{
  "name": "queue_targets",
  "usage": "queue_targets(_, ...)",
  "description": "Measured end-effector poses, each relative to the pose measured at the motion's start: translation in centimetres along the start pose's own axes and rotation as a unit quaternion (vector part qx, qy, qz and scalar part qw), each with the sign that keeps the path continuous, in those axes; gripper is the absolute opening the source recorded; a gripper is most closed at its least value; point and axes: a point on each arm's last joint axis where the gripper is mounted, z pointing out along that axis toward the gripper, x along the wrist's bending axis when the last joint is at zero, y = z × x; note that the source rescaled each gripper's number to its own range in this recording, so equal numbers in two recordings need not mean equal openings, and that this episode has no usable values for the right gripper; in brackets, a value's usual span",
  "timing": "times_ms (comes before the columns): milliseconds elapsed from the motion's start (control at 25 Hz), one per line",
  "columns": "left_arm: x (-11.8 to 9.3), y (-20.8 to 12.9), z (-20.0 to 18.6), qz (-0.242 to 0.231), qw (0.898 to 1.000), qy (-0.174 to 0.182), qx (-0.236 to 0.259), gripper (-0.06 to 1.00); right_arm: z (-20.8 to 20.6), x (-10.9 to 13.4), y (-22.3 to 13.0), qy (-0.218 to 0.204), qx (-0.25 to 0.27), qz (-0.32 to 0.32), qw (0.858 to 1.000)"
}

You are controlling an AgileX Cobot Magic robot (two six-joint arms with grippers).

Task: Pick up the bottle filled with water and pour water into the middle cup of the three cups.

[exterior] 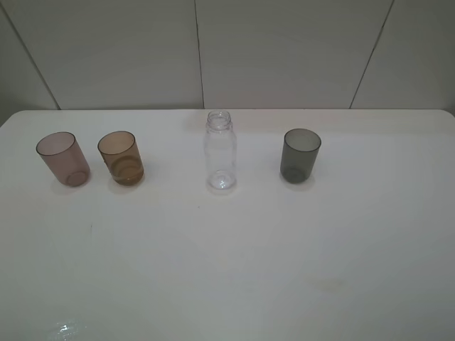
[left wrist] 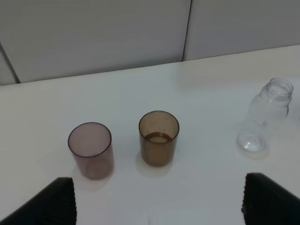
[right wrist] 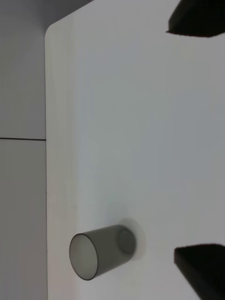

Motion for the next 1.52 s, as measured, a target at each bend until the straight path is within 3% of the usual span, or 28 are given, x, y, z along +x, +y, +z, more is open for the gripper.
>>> queue_targets(240,1.4,-4.1,-5.2,-0.002,1.000,0.005,-0.020,0.66,0.0,0.0,0.0,0.003,0.000,0.001,1.000)
queue_targets(440,2.0,-8.6,-6.4,0.006,0.999,-0.001,-0.051,0.66,0.0,0.0,0.0,0.003,0.000,0.001,1.000)
queue_targets(1040,0.9,-12.8,-0.4,0.028,0.999,-0.036,0.023,0.66,0.0,0.0,0.0,0.003,0.000,0.001,1.000)
queue_targets(1520,0.8,-12.8,-0.2,0.031,0.999,-0.037,0.016,0.66,0.0,0.0,0.0,0.003,0.000,0.001,1.000)
